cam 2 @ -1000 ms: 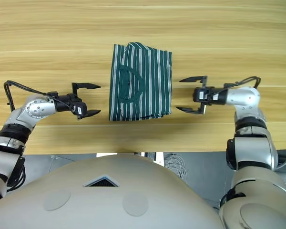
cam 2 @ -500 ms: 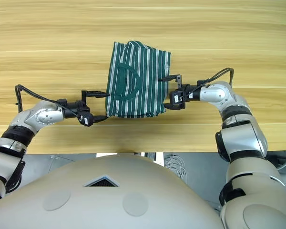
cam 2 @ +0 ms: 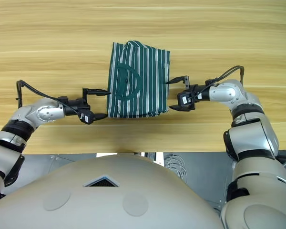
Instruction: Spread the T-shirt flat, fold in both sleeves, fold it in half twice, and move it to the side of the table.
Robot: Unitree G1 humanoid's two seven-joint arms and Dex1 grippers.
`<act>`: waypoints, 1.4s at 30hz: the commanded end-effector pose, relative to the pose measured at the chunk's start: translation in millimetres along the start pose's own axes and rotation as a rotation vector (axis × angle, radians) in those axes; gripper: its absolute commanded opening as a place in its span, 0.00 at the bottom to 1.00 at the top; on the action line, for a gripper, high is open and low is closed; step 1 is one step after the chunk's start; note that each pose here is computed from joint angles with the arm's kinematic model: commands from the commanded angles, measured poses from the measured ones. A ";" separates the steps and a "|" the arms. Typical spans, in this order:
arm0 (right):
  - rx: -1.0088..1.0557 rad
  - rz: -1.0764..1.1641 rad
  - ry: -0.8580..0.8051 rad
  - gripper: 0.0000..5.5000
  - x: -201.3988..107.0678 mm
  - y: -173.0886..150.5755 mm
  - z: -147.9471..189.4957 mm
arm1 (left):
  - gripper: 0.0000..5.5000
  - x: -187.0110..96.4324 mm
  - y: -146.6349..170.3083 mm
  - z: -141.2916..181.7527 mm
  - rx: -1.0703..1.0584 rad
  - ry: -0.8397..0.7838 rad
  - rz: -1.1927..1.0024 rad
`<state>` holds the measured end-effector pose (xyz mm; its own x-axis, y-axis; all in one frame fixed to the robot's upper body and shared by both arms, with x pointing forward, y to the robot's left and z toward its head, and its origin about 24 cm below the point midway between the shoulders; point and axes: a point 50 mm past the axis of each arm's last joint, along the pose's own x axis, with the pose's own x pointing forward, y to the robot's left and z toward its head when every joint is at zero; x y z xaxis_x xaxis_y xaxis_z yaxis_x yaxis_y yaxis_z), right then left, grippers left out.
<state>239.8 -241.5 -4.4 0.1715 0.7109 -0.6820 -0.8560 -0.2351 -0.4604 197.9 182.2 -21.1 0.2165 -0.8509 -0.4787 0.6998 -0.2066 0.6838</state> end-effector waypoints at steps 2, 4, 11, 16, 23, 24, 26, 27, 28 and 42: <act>0.002 0.003 0.003 0.98 -3.6 -3.0 -0.5 | 0.98 -34.4 -15.8 -13.9 -0.027 0.128 -0.110; 0.008 0.011 0.002 0.98 -1.1 -0.9 -0.4 | 0.98 -37.0 -12.6 -16.1 -0.019 0.140 -0.106; -0.007 0.021 -0.031 0.98 18.1 -2.0 6.5 | 0.98 -4.3 -14.8 -10.5 -0.028 0.065 -0.094; -0.007 0.019 -0.049 0.98 23.8 -1.2 9.1 | 0.98 13.6 -24.5 -6.4 -0.053 0.022 -0.137; 0.012 0.036 -0.085 0.91 25.3 0.1 11.8 | 0.98 30.2 -31.1 -0.5 -0.073 -0.028 -0.172; 0.009 0.037 -0.091 0.87 25.0 -0.6 12.4 | 0.98 30.6 -32.1 -0.7 -0.074 -0.027 -0.179; 0.005 0.039 -0.099 0.79 25.4 -1.5 13.3 | 0.98 31.3 -32.8 -1.0 -0.076 -0.028 -0.183; 0.008 0.040 -0.101 0.76 26.2 -1.6 13.6 | 0.98 31.5 -32.9 -1.1 -0.078 -0.030 -0.183; 0.009 0.039 -0.104 0.74 26.8 -1.8 14.0 | 0.95 31.5 -33.4 -1.2 -0.082 -0.031 -0.184; -0.004 0.014 -0.130 0.30 33.1 -9.6 19.0 | 0.50 38.3 -50.8 -0.6 -0.094 -0.029 -0.309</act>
<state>238.6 -206.8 -16.3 0.0819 0.7776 -0.6234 -0.8649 -0.2553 -0.4321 200.9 149.6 -42.3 0.0944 -0.8840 -0.4578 0.7480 -0.2405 0.6186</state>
